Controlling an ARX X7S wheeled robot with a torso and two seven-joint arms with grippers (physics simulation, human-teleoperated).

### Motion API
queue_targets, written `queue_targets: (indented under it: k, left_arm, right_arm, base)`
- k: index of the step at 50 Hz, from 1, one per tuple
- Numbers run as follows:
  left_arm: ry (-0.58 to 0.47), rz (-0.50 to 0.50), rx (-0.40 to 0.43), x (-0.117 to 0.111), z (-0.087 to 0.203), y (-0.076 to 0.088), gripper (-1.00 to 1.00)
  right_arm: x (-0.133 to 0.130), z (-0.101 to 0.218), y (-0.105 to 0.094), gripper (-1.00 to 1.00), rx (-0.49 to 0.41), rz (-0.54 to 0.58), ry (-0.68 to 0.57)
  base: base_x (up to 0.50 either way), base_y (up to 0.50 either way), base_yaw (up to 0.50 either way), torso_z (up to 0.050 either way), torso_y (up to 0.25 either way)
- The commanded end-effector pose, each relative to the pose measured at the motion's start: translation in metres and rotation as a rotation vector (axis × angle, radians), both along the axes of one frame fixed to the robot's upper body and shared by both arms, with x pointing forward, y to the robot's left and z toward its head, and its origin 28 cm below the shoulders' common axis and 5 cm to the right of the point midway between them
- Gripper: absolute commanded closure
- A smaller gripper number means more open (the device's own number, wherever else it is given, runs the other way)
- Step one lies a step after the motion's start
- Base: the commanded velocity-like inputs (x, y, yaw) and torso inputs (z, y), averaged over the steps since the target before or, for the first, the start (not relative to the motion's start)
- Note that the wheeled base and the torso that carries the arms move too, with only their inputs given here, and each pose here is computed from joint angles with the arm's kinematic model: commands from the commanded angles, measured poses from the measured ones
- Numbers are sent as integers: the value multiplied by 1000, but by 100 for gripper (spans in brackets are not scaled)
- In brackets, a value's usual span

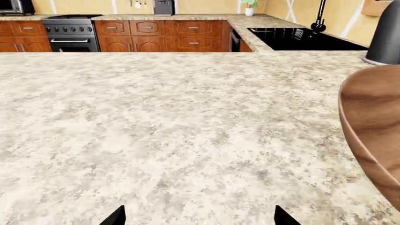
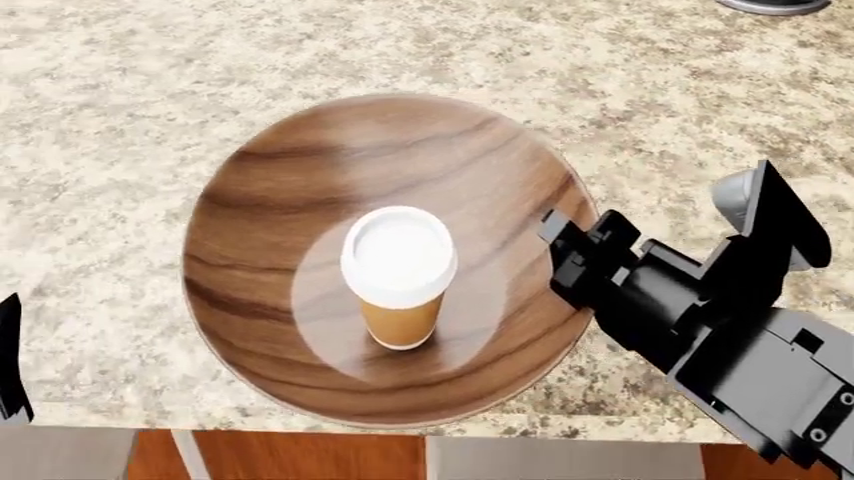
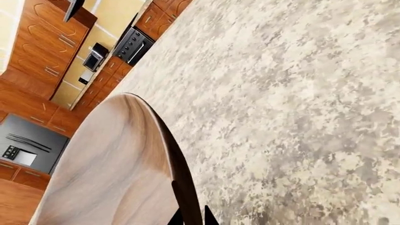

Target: Place the cup inside the bowl on the dining table and move the bowl to any counter.

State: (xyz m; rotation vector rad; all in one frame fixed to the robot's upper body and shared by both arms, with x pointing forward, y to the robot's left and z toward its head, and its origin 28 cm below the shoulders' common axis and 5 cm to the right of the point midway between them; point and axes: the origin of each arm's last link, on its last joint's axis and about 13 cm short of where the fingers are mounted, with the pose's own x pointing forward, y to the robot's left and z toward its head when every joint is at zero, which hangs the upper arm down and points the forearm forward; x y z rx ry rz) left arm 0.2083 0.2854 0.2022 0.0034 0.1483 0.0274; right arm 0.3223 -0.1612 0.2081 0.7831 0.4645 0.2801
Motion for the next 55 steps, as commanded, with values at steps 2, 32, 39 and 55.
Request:
queue_targets:
  k: [2, 32, 39, 55]
  left_arm:
    - [0, 0, 0, 2, 0, -2, -100]
    - [6, -3, -4, 0, -4, -1, -100]
    - [5, -3, -6, -1, -4, 0, -100]
    - [4, -6, -7, 1, -4, -1, -100]
  right_arm:
    - [1, 5, -2, 100, 26, -10, -43]
    - [-3, 2, -4, 100, 14, -15, -24]
    - [-5, 1, -5, 100, 19, -16, -25]
    - [-5, -2, -5, 100, 22, -21, -15]
  base:
    - [1, 500, 0, 0, 0]
    - [1, 500, 0, 0, 0]
    - [1, 500, 0, 0, 0]
    - [1, 500, 0, 1, 0]
